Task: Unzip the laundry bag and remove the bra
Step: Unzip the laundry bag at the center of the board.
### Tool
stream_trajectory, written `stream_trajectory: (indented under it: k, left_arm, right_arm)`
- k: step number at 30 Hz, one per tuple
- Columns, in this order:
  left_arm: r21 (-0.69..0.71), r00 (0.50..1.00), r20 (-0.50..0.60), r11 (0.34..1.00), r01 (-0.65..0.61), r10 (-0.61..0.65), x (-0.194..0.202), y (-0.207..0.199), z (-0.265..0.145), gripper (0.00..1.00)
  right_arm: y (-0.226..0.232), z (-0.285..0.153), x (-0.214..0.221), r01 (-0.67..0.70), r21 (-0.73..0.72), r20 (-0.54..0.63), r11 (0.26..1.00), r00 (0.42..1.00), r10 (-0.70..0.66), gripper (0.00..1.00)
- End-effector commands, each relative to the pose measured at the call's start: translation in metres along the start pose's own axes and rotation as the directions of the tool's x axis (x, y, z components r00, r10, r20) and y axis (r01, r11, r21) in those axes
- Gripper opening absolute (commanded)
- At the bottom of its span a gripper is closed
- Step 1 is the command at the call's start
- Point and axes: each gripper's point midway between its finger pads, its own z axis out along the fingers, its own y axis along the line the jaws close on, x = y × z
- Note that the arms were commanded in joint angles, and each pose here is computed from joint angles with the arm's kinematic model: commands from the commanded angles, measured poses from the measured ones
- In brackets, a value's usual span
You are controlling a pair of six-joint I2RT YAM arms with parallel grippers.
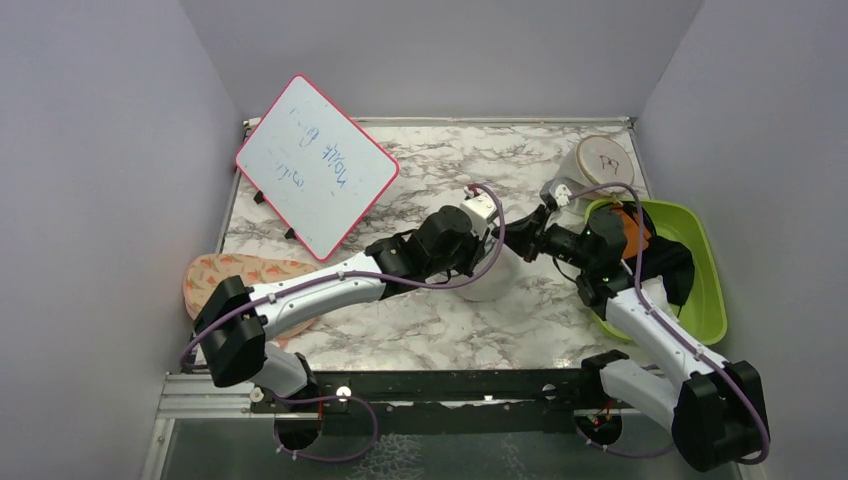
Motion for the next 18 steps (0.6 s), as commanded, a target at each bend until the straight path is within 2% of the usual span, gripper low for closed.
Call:
stream_trajectory:
  k: [1, 2, 9, 18]
  left_arm:
    - [0.013, 0.993, 0.063, 0.994, -0.104, 0.103, -0.01, 0.004, -0.014, 0.03]
    - [0.012, 0.991, 0.06, 0.992, -0.122, 0.121, -0.008, 0.005, -0.015, 0.0]
    - [-0.022, 0.978, 0.108, 0.984, -0.179, 0.18, -0.009, 0.016, -0.027, 0.0]
    - [0.104, 0.936, 0.246, 0.953, -0.284, 0.252, -0.012, -0.005, -0.043, 0.0]
  right_arm:
    - [-0.006, 0.002, -0.006, 0.029, 0.012, 0.053, 0.999, 0.998, -0.03, 0.01]
    - [-0.008, 0.002, -0.007, 0.035, 0.016, 0.061, 0.999, 0.997, -0.036, 0.01]
    - [-0.031, 0.002, 0.003, 0.007, 0.054, 0.087, 0.998, 0.996, -0.012, 0.01]
    - [-0.05, 0.01, 0.018, -0.027, -0.012, 0.104, 1.0, 0.994, 0.028, 0.01]
